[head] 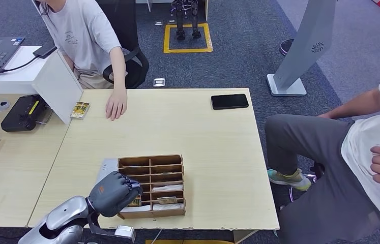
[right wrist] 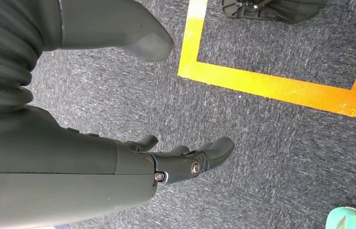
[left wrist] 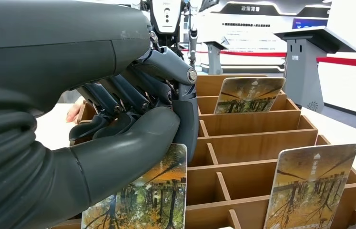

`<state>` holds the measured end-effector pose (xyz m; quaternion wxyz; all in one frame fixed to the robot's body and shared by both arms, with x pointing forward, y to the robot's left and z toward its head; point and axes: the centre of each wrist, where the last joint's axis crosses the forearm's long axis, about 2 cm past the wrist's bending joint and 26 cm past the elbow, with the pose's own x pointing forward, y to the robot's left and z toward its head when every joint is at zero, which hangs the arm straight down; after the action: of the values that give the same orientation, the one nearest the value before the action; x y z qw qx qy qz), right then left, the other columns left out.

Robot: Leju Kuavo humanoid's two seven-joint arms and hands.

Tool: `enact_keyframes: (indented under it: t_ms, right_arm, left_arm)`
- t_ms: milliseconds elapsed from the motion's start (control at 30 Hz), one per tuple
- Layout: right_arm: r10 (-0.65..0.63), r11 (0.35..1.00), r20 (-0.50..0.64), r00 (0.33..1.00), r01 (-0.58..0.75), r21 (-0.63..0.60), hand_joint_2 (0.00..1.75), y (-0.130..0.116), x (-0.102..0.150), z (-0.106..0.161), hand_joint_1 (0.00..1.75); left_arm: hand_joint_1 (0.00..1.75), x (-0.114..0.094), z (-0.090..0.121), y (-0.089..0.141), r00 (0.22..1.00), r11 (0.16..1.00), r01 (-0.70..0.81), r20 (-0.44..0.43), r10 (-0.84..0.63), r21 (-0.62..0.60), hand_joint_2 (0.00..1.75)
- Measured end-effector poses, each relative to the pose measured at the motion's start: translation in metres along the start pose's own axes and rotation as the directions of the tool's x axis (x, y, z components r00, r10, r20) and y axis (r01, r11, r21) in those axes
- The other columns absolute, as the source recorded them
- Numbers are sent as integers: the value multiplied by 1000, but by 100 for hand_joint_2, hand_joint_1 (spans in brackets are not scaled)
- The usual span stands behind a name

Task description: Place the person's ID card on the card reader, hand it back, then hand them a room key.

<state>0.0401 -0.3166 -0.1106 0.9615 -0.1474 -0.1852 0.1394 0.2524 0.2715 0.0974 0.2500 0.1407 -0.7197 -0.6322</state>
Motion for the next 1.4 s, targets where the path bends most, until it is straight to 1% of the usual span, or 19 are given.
enact_keyframes:
  t_ms: [167,600,1100,1167,1267,1400]
  right_arm:
    - [-1,1000,0,1000,1,2,175,0,0,0,0]
    - [-2,1000,-1,1000,2,2,175,0,0,0,0]
    - [-4,1000,-2,1000,4,2,175,0,0,0,0]
    - [-4,1000,-2,1000,4,2,175,0,0,0,0]
    - [-3,1000,-2,1000,3,1,175,0,0,0,0]
    - [-2,1000,-1,1000,2,-1,175,0,-1,0,0]
  left_arm:
    - [175,2,0,3,1000,999,10,2,-10,39,175]
    - [175,-2,1,25,999,986,43,-26,-39,160,175]
    - [175,-4,2,31,998,980,58,-35,-52,190,175]
    - [175,-6,2,33,996,975,73,-57,-62,209,175]
    - [175,-14,3,43,990,961,102,-125,-71,259,175]
    - [175,-38,5,71,976,932,108,-217,-32,347,175]
